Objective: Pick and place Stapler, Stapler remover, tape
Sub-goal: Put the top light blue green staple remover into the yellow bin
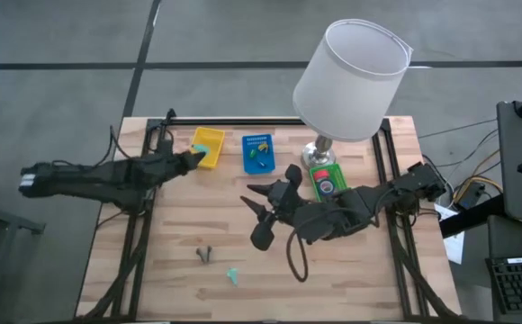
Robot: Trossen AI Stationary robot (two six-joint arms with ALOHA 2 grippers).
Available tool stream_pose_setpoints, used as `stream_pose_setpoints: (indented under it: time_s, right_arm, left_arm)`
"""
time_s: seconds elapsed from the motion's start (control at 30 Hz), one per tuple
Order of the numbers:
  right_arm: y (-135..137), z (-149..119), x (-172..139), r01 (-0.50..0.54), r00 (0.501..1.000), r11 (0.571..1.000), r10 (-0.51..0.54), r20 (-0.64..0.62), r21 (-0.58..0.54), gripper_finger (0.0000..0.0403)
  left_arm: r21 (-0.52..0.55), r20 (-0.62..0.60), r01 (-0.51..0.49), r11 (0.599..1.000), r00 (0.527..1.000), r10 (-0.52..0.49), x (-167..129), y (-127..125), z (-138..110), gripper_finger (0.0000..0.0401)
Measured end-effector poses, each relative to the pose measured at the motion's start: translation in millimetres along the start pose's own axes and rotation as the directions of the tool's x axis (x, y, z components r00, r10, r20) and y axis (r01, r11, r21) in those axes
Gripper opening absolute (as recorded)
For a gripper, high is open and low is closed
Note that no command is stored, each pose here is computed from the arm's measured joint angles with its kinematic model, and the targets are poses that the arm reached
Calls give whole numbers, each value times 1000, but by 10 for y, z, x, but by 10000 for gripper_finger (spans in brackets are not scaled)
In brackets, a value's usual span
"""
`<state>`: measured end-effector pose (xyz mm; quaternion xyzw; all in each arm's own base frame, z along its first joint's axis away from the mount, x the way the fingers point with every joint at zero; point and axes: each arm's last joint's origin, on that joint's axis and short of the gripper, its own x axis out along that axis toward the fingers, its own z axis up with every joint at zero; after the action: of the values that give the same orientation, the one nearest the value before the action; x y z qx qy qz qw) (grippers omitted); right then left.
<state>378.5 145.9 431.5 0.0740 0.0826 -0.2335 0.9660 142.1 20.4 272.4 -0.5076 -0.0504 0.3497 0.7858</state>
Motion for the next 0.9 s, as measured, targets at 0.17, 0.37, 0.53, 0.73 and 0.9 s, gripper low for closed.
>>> stream_pose_setpoints:
  time_s: [0.17, 0.37, 0.53, 0.73, 0.9]
  right_arm:
    - [-58, 90, -65, -3, 1000, 1000, 3, 16, -13, 122]
    - [-141, 183, -166, -5, 1000, 999, 6, 17, -53, 111]
    - [-195, 189, -213, 3, 1000, 998, -3, -8, -66, 103]
    - [-221, 156, -207, 14, 999, 994, -18, -37, -106, 93]
    - [-246, 111, -175, 29, 998, 991, -37, -57, -133, 84]
  left_arm:
    - [-166, 73, 57, 985, 996, -45, 267, 310, -18, 4]
    - [-353, 140, -52, 934, 984, 108, 437, 782, -19, 6]
    - [-466, 190, -69, 882, 966, 176, 519, 1008, 41, 6]
    - [-488, 187, -99, 867, 959, 215, 623, 1074, 120, 6]
    - [-464, 87, -161, 871, 970, 226, 755, 1028, 106, 8]
